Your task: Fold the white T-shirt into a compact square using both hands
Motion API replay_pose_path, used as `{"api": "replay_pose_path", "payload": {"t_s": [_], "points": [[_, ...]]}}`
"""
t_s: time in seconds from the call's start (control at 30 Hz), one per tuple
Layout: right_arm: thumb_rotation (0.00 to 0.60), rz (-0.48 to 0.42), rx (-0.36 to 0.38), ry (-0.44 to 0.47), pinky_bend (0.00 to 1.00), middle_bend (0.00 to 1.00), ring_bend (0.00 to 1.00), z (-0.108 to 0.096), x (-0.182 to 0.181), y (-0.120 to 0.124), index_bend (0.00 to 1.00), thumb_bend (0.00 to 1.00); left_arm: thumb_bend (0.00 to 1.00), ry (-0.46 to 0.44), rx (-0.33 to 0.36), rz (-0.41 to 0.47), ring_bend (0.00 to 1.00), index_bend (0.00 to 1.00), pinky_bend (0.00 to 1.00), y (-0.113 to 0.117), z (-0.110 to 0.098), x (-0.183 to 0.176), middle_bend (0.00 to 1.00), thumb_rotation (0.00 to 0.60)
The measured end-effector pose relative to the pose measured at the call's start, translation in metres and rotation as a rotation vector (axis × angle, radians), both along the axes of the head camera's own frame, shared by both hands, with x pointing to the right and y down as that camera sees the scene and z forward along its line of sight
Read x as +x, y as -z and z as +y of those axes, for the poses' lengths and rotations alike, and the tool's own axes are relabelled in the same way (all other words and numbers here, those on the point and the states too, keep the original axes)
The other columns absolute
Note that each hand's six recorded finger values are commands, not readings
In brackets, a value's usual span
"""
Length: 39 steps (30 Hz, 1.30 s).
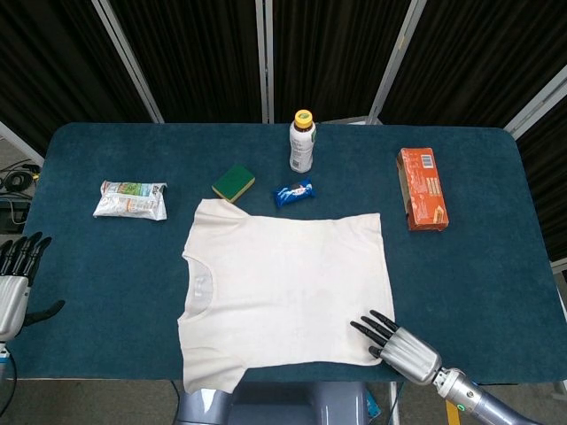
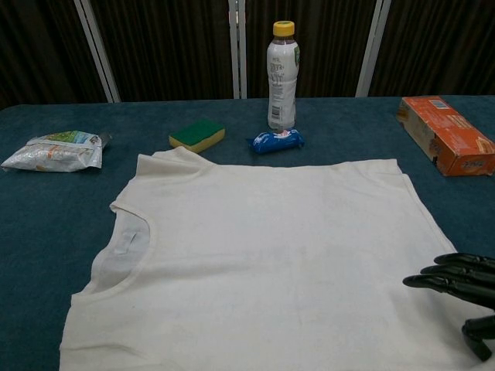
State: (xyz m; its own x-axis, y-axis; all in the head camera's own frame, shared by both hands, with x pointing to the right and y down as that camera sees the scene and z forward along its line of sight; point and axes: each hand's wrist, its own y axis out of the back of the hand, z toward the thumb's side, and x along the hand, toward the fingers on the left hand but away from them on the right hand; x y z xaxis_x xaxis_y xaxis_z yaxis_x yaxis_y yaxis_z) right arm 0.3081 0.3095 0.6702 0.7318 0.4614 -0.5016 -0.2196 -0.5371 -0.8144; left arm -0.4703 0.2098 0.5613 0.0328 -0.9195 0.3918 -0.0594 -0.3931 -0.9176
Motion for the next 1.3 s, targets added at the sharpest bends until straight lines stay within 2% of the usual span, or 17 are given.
{"api": "replay_pose_path", "payload": {"t_s": [0.17, 0.3, 0.43, 0.63, 0.77, 0.93, 1.13, 1.3], "points": [[0.6, -0.028, -0.009, -0.037, 0.0, 0.03, 0.0, -0.001, 0.0, 0.001, 0.68, 0.48, 0.0, -0.036, -0.033, 0.058, 0.0, 0.01, 0.0, -0.003, 0.006, 0.011, 0.0, 0.6], [0.6, -0.055, -0.003, -0.062, 0.0, 0.04, 0.0, -0.003, -0.001, 0.004, 0.7, 0.48, 0.0, -0.089, -0.082, 0.135, 0.0, 0.16, 0.0, -0.007, 0.016, 0.025, 0.0, 0.6], [0.6, -0.069, 0.023, -0.064, 0.0, 0.05, 0.0, -0.006, -0.001, 0.007, 0.71, 0.48, 0.0, -0.167, -0.143, 0.202, 0.0, 0.27, 0.0, -0.014, 0.03, 0.041, 0.0, 0.6], [0.6, -0.078, 0.064, -0.05, 0.0, 0.05, 0.0, -0.006, -0.001, 0.009, 0.72, 0.48, 0.02, -0.276, -0.195, 0.258, 0.0, 0.36, 0.0, -0.033, 0.053, 0.059, 0.0, 0.6], [0.6, -0.084, 0.065, -0.056, 0.0, 0.04, 0.0, -0.004, -0.002, 0.008, 0.72, 0.48, 0.02, -0.363, -0.254, 0.271, 0.0, 0.39, 0.0, -0.055, 0.073, 0.071, 0.0, 0.6], [0.6, -0.093, 0.066, -0.071, 0.0, 0.04, 0.0, -0.005, -0.001, 0.007, 0.72, 0.48, 0.07, -0.456, -0.351, 0.291, 0.0, 0.4, 0.0, -0.087, 0.101, 0.094, 0.0, 0.6], [0.6, -0.101, 0.064, -0.082, 0.0, 0.04, 0.0, -0.005, 0.0, 0.006, 0.73, 0.49, 0.14, -0.515, -0.358, 0.331, 0.0, 0.44, 0.0, -0.099, 0.108, 0.117, 0.0, 0.6], [0.6, -0.105, 0.063, -0.086, 0.0, 0.05, 0.0, -0.006, 0.001, 0.006, 0.73, 0.49, 0.15, -0.532, -0.347, 0.34, 0.0, 0.44, 0.0, -0.101, 0.107, 0.126, 0.0, 0.6]]}}
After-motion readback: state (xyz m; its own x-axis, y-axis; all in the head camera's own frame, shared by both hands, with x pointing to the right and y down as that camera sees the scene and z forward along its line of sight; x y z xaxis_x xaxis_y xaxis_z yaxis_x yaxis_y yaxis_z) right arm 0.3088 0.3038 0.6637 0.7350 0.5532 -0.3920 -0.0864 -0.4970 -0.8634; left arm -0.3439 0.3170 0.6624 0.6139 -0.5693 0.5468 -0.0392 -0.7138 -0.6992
